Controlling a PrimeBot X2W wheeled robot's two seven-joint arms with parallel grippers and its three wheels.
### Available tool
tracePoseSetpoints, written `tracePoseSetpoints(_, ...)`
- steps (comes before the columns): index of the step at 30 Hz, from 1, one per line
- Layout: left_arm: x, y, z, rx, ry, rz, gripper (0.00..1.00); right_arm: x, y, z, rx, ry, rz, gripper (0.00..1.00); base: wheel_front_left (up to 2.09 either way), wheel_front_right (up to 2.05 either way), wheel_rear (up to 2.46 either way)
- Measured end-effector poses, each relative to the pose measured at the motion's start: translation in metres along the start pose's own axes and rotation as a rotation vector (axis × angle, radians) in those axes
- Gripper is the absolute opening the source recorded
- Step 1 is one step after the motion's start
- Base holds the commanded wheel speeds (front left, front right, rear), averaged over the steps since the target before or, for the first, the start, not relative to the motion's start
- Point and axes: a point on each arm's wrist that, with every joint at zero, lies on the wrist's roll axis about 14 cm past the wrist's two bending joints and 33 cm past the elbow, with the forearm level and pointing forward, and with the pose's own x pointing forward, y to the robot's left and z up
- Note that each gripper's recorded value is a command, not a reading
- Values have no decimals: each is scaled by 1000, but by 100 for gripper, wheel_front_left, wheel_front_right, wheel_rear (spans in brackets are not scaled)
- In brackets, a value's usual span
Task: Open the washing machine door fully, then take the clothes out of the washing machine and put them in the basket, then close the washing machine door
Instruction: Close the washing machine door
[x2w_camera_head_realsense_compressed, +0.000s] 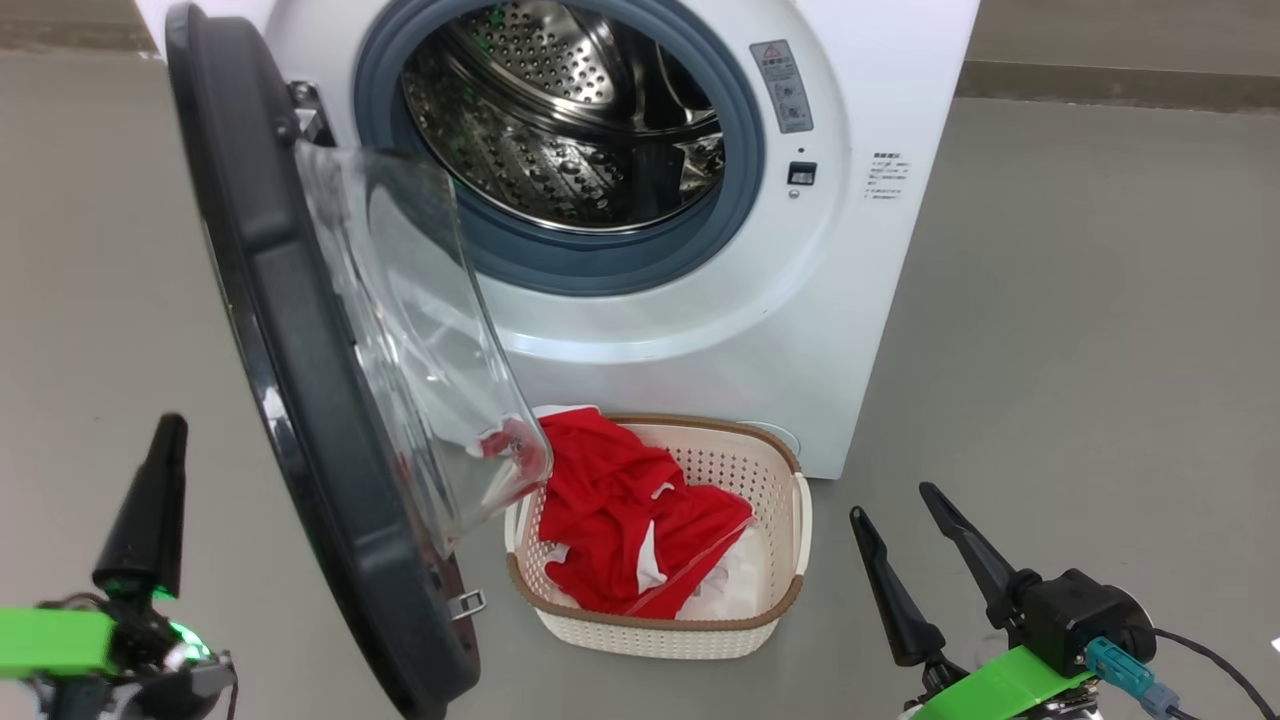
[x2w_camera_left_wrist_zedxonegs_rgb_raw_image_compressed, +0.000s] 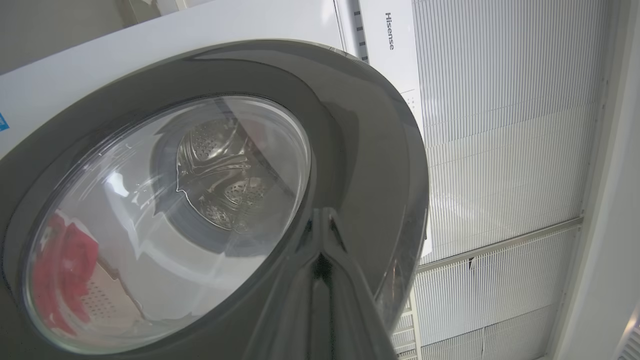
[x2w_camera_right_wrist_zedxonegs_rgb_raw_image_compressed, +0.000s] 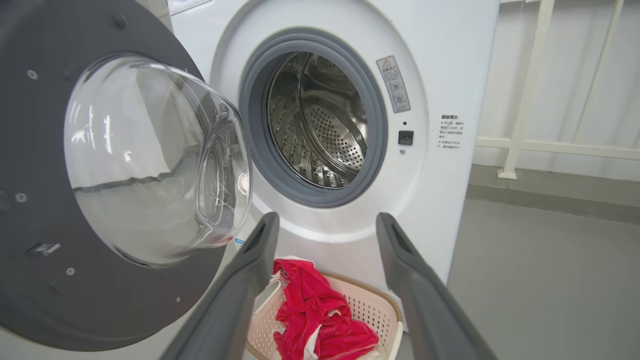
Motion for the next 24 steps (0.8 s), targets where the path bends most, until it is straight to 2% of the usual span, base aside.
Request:
tracePoseSetpoints(6, 1, -26, -16, -125, 126, -26, 0, -4, -4, 3, -4, -7, -16, 100, 0, 0, 0)
tracePoseSetpoints(12, 2, -36, -28, -101, 199, -25, 0, -9, -9, 5, 0, -14, -36, 100, 0, 0, 0)
tracePoseSetpoints(24, 3, -21, -50, -98, 272, 28, 0, -16, -21, 4, 1, -11, -75, 100, 0, 0, 0)
